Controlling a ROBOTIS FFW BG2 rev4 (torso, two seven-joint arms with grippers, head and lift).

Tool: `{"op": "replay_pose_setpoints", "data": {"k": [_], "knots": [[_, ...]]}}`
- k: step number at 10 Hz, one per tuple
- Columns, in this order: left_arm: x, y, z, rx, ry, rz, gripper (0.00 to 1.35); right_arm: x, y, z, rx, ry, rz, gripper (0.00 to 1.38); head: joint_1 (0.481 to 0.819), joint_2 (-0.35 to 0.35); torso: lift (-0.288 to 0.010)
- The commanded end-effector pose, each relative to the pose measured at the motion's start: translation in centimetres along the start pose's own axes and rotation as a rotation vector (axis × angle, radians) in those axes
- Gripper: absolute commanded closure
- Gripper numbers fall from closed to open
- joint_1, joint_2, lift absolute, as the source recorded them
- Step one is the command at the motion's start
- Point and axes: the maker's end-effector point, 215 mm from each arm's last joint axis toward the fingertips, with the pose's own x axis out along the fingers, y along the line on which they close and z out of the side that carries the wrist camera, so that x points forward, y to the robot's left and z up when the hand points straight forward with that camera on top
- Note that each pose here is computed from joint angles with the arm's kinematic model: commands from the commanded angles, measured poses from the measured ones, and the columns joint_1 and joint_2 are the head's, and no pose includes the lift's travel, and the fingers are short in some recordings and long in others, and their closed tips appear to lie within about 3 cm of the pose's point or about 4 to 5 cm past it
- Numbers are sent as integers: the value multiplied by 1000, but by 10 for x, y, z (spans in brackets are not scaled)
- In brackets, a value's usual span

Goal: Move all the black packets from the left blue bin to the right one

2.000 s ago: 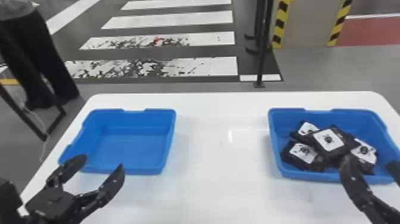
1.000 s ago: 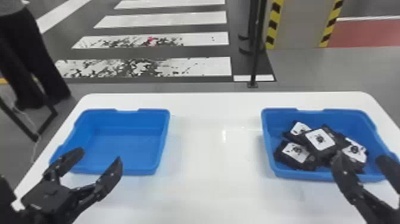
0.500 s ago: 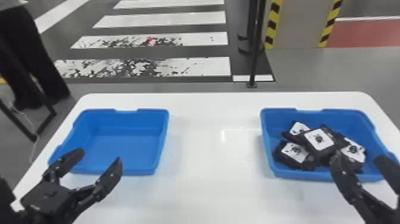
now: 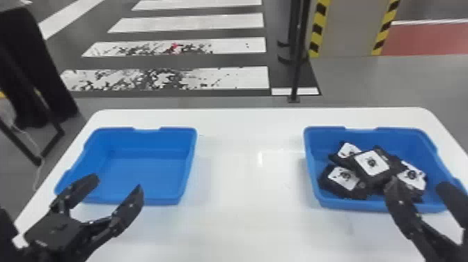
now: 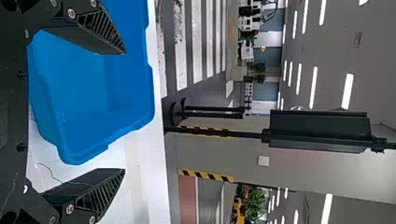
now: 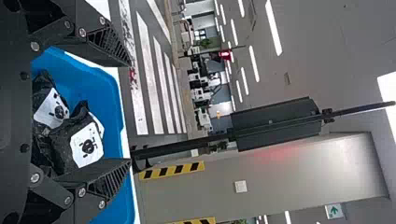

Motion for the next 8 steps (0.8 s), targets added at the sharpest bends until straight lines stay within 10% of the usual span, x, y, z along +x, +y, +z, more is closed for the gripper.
{"op": "replay_pose_setpoints", "data": {"k": [1, 8], "knots": [[0, -1, 0, -2, 1, -1, 160, 0, -1, 0, 2, -1, -2, 332, 695, 94, -185], [1, -3, -1, -7, 2, -5, 159, 0, -1, -2, 16, 1, -3, 331, 695, 90, -185]]}}
